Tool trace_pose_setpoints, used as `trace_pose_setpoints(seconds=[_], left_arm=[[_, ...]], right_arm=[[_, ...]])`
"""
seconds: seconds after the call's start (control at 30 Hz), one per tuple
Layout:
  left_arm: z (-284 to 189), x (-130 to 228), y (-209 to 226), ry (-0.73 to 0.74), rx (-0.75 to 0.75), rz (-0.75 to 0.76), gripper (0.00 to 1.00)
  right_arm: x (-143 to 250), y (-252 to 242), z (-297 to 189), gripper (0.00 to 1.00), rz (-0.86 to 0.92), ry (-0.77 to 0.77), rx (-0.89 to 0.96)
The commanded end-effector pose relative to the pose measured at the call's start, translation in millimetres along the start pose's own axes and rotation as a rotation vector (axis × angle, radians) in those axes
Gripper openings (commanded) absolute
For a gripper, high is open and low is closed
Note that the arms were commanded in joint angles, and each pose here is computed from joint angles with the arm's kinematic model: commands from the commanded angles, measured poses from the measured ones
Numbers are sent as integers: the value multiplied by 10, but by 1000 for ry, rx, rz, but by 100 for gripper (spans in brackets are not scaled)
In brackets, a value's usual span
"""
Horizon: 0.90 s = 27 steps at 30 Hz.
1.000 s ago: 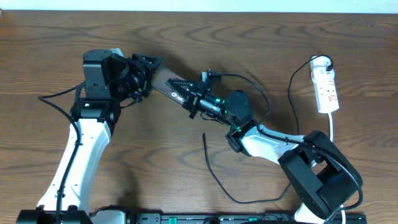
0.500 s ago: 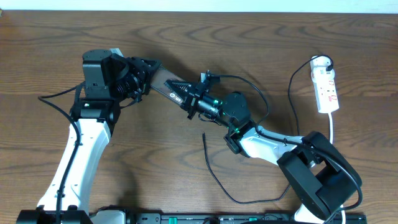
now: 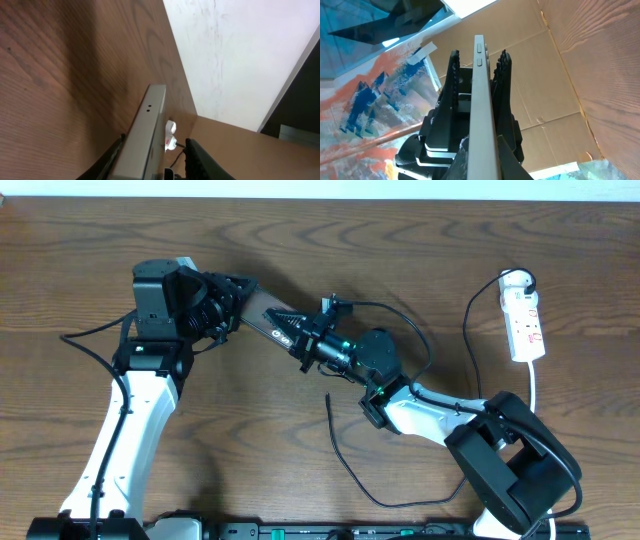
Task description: Plug charger to phone and switch on socket
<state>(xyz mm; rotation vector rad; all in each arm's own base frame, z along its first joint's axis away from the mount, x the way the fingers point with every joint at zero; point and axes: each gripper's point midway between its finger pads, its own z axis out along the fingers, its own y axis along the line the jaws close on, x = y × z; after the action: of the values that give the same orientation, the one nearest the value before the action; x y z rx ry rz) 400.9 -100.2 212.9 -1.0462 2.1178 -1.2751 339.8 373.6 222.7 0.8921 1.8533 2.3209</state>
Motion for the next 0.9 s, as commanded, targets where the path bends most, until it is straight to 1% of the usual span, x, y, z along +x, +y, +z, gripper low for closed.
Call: trace_pose_setpoints(seconds=[0.0, 0.17, 0.27, 0.57, 0.6, 0.63, 0.87], left_arm=[[5, -21, 65, -9, -11, 9, 33], [5, -20, 67, -9, -12, 9, 32], [5, -20, 67, -9, -12, 9, 25], [5, -20, 67, -9, -12, 9, 19], [5, -20, 67, -9, -12, 9, 15], [5, -21, 65, -9, -11, 9, 13], [5, -20, 68, -9, -12, 9, 8]], right_arm=[[205, 56, 47, 1, -4, 63, -13], [202, 57, 47, 1, -4, 62, -14], [205, 55, 48, 1, -4, 62, -13], [205, 55, 48, 1, -4, 62, -13], [204, 55, 48, 2, -3, 62, -13], [204, 55, 48, 1, -4, 62, -13], [204, 55, 48, 2, -3, 62, -13]])
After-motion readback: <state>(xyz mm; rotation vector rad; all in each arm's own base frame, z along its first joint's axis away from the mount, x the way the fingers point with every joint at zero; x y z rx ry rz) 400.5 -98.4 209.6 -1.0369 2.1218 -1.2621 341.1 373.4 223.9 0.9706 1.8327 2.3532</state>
